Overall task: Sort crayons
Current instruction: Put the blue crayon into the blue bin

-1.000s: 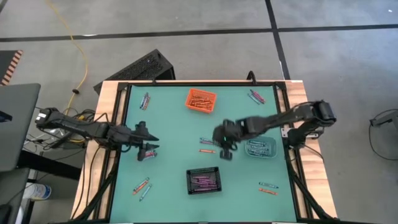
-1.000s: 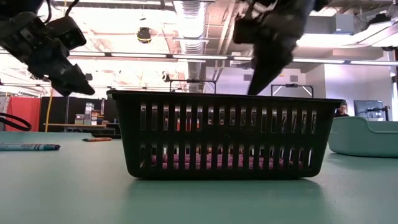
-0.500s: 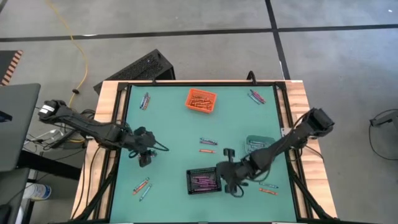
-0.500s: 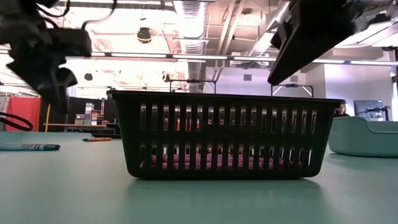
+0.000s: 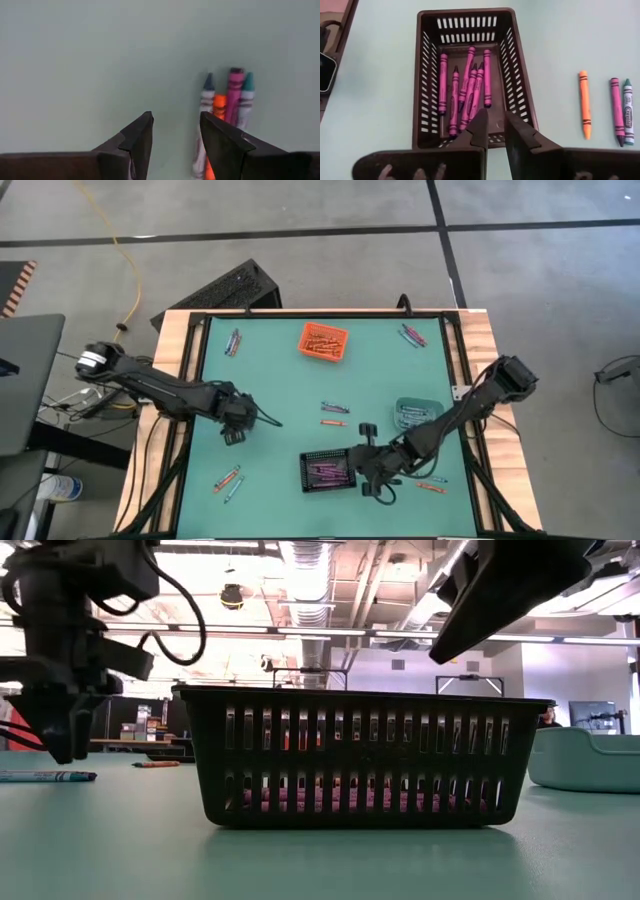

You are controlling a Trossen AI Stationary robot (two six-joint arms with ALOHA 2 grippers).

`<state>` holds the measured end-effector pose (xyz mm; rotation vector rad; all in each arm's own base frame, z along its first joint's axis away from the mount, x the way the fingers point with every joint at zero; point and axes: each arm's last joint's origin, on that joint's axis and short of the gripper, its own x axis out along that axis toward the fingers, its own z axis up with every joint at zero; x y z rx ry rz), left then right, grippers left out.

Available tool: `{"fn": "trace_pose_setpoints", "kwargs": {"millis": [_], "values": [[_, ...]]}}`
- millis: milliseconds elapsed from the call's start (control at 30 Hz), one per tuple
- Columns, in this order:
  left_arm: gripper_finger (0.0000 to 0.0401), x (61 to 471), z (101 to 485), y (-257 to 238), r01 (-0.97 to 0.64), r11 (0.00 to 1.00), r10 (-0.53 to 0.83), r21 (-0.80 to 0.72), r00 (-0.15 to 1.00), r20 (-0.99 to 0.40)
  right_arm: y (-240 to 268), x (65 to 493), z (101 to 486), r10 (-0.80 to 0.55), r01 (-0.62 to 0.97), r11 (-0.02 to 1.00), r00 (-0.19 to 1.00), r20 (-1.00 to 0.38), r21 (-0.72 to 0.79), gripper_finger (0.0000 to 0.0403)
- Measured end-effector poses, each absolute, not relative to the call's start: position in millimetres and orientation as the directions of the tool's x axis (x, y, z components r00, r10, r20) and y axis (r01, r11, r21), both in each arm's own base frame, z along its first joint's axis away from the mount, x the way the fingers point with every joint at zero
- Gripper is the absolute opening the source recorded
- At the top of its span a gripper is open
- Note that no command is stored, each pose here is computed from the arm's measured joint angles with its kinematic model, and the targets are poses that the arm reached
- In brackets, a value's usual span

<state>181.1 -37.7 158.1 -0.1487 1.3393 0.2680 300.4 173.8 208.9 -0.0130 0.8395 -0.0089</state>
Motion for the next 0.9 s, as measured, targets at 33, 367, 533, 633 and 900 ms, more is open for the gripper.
{"fn": "trace_pose_setpoints", "kwargs": {"millis": [33, 367, 533, 633, 900], "values": [[0.0153, 183, 156, -38, -0.264, 0.964, 0.091, 0.035, 0.204, -0.975, 173, 301, 209, -0.013, 0.004, 1.0, 0.668, -0.744, -0.015, 0.0056], [0.0153, 188, 152, -40, -0.225, 0.974, 0.058, 0.011, 0.199, -0.978, 171, 302, 209, -0.018, 0.004, 1.0, 0.667, -0.745, -0.02, 0.0056], [0.0153, 188, 149, -40, -0.197, 0.98, 0.07, 0.033, 0.184, -0.981, 171, 302, 209, -0.018, 0.004, 1.0, 0.667, -0.745, -0.02, 0.0056], [0.0153, 190, 146, -40, -0.172, 0.984, 0.074, 0.044, 0.175, -0.982, 172, 302, 209, -0.017, 0.004, 1.0, 0.667, -0.745, -0.019, 0.0056], [0.0153, 193, 144, -29, -0.154, 0.987, 0.073, 0.047, 0.167, -0.983, 172, 302, 209, -0.014, 0.004, 1.0, 0.671, -0.742, -0.016, 0.0056]]}}
